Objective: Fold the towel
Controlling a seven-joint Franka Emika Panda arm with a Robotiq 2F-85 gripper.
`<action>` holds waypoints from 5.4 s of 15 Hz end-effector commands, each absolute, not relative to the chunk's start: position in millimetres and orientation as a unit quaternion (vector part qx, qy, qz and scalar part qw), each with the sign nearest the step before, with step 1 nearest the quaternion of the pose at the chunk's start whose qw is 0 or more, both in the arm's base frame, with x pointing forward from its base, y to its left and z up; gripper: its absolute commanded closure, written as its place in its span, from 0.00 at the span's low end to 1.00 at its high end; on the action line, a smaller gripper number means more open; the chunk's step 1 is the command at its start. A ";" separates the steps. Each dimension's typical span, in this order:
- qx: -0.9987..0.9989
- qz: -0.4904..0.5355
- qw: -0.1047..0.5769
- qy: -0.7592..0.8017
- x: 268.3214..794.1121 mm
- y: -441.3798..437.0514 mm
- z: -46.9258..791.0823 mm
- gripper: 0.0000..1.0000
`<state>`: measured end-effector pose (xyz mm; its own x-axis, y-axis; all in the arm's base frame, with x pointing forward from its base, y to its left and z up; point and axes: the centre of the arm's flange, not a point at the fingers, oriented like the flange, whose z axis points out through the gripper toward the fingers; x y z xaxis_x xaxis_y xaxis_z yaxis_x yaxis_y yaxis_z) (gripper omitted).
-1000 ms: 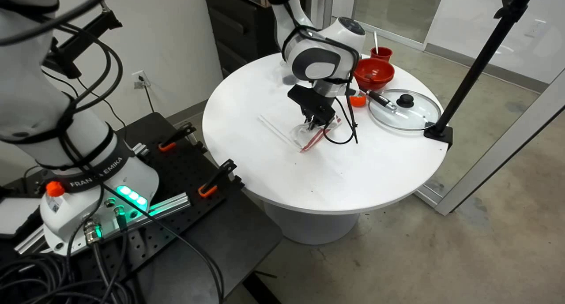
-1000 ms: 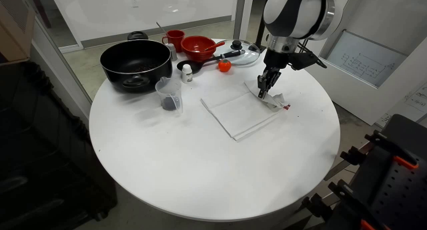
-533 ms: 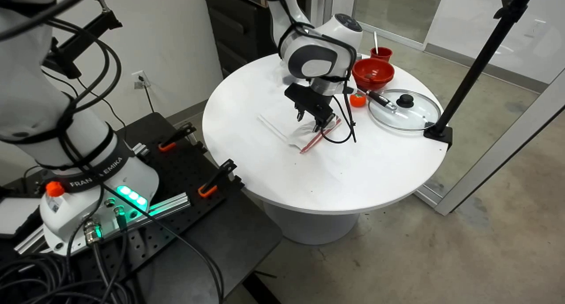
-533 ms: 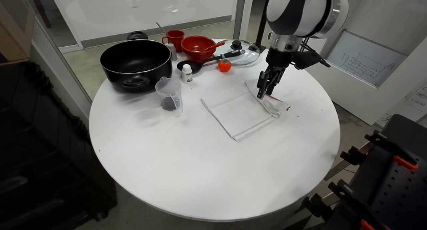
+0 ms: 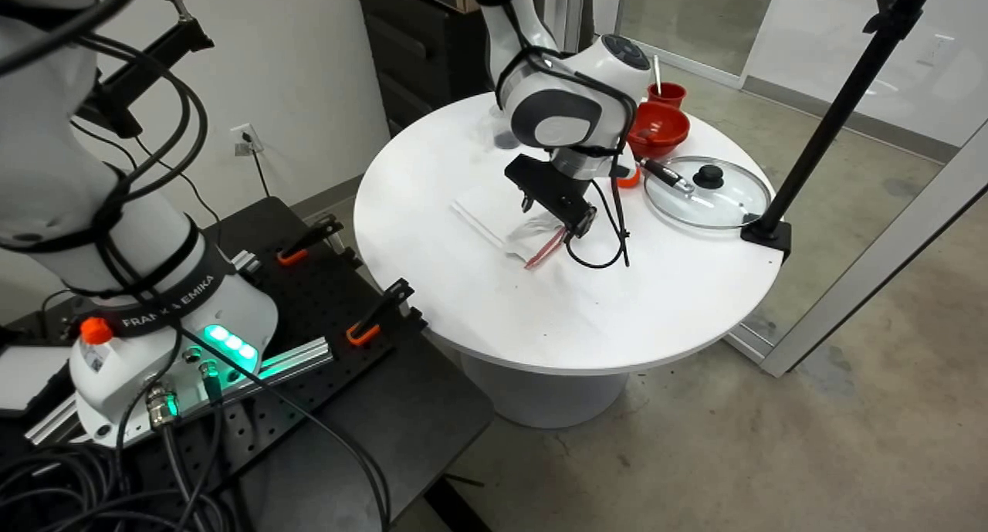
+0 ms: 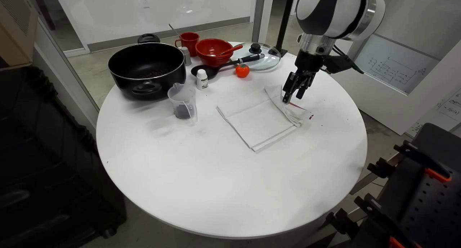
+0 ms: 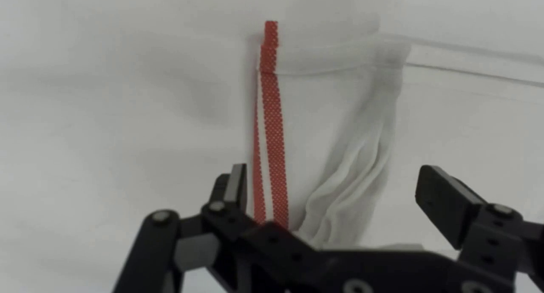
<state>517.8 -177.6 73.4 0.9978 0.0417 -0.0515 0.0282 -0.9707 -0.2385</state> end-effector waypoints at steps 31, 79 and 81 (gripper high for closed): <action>-0.939 -0.026 0.341 -0.045 503.6 -261.2 50.9 0.99; -0.933 0.009 0.339 -0.118 497.4 -202.2 104.4 0.00; -0.923 0.020 0.370 -0.099 497.1 -220.8 97.4 0.00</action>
<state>480.8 -193.7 113.1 0.9663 0.2452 0.0780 0.2413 -0.7584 -0.6055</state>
